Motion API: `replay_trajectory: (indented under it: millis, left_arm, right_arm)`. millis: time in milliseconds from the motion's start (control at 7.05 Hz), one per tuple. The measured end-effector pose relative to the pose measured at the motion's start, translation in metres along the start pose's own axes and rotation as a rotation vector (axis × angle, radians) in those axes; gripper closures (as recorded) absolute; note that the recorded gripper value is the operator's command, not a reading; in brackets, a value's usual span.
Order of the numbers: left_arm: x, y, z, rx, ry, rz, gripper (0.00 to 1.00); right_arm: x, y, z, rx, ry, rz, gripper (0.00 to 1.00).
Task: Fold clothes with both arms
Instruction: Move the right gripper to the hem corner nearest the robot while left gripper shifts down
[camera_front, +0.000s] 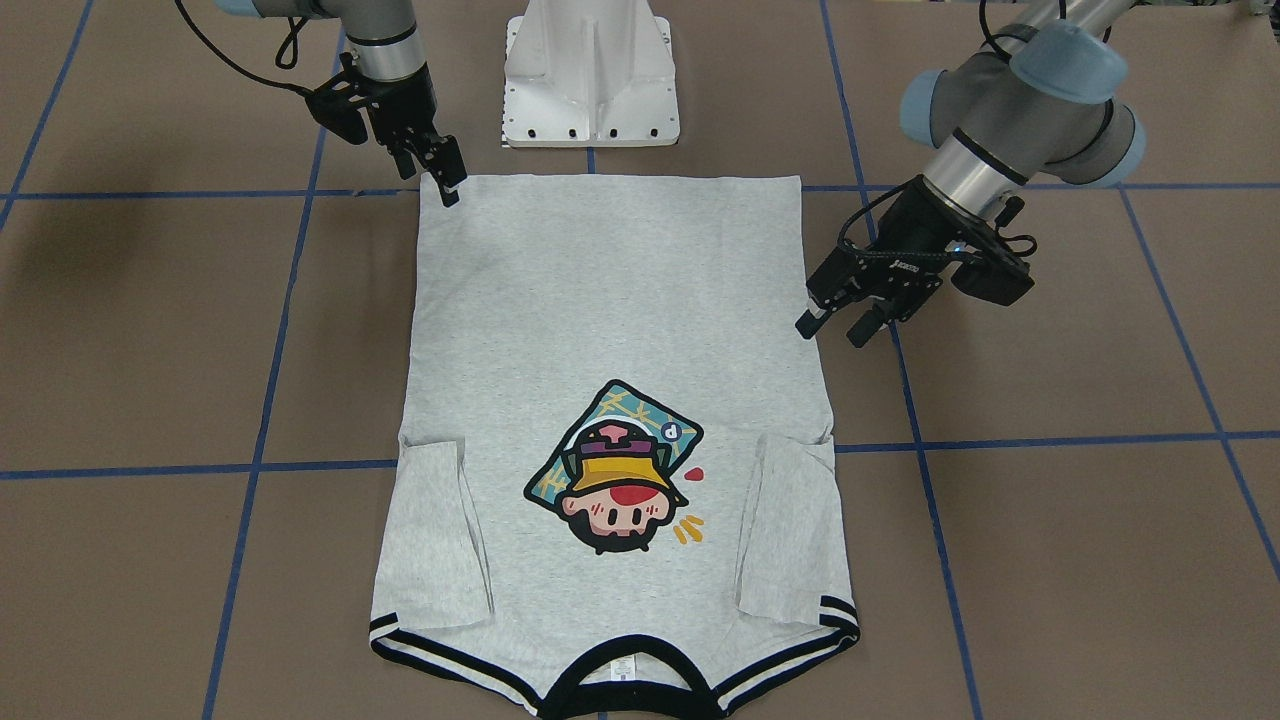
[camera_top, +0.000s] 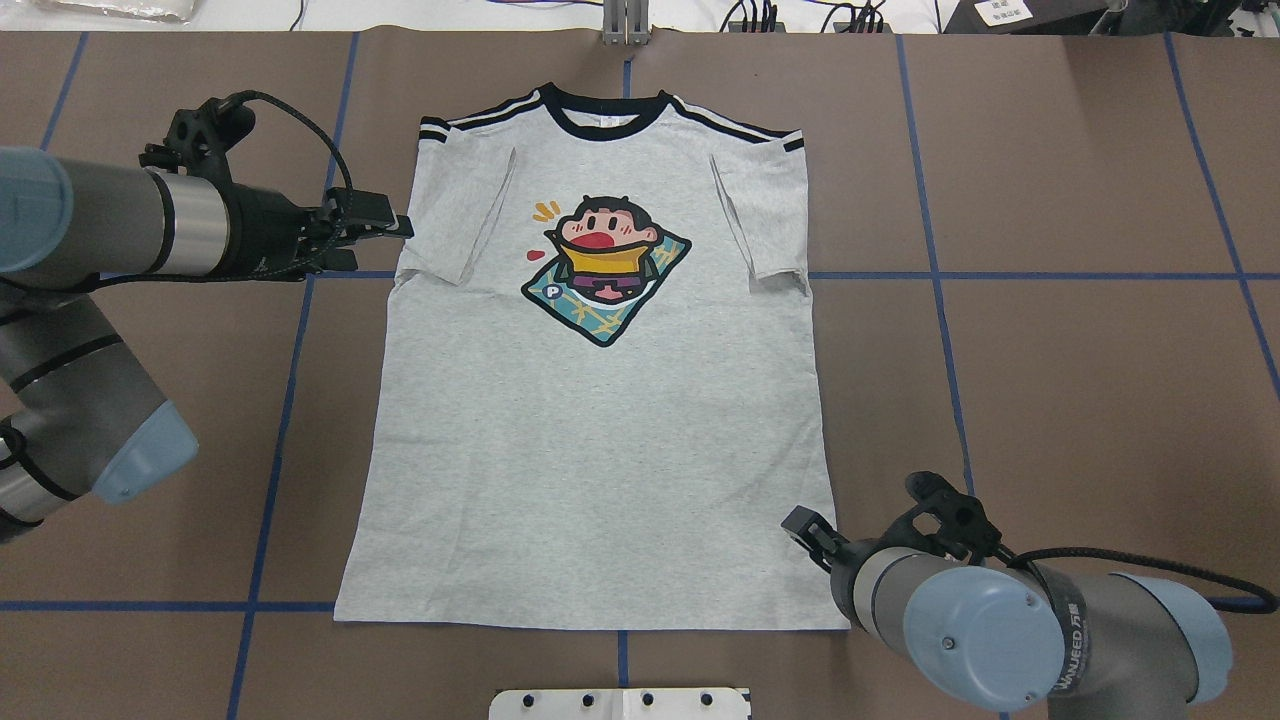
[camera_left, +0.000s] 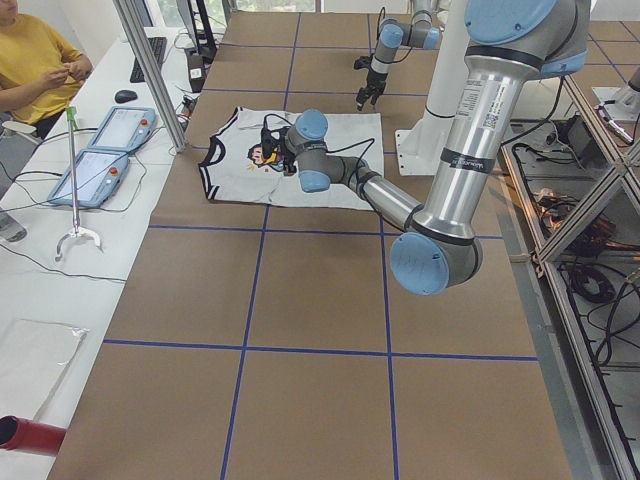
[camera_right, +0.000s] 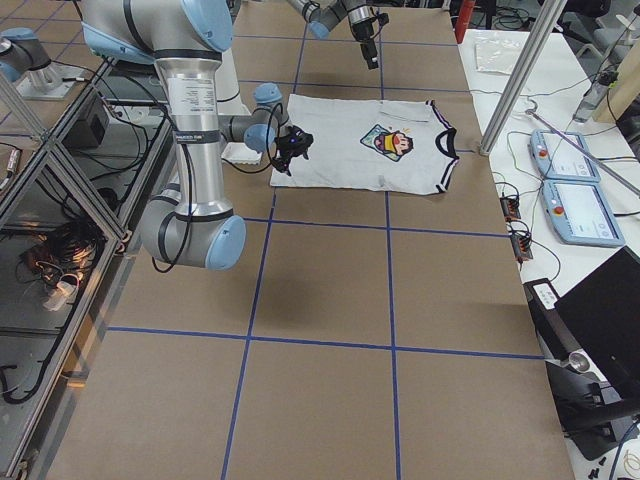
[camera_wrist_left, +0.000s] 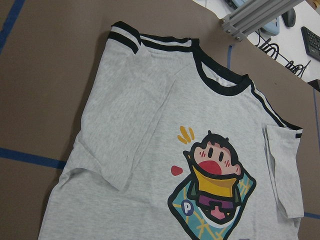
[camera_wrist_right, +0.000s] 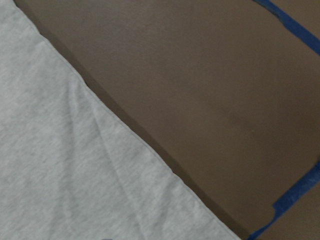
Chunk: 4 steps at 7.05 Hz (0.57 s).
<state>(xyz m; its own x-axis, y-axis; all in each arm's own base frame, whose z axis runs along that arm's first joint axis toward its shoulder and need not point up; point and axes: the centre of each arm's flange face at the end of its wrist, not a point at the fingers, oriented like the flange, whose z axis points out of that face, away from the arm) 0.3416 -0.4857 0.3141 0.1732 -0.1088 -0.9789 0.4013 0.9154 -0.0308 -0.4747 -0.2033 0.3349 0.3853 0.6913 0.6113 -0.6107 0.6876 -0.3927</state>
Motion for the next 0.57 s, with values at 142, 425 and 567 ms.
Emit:
replay_trajectory:
  millis: [142,425,567]
  left_arm:
    - [0.005,0.003,-0.002,-0.004,0.010,0.003,0.01]
    - [0.011,0.008,-0.010,-0.008,0.026,-0.002,0.01]
    - [0.010,0.010,-0.013,-0.010,0.027,-0.004,0.01]
  right_arm:
    - [0.014,0.004,0.006,0.003,0.024,0.012,0.07]
    - [0.029,0.015,0.012,-0.003,0.052,0.039,0.09]
    - [0.033,0.021,0.013,-0.010,0.057,0.045,0.09]
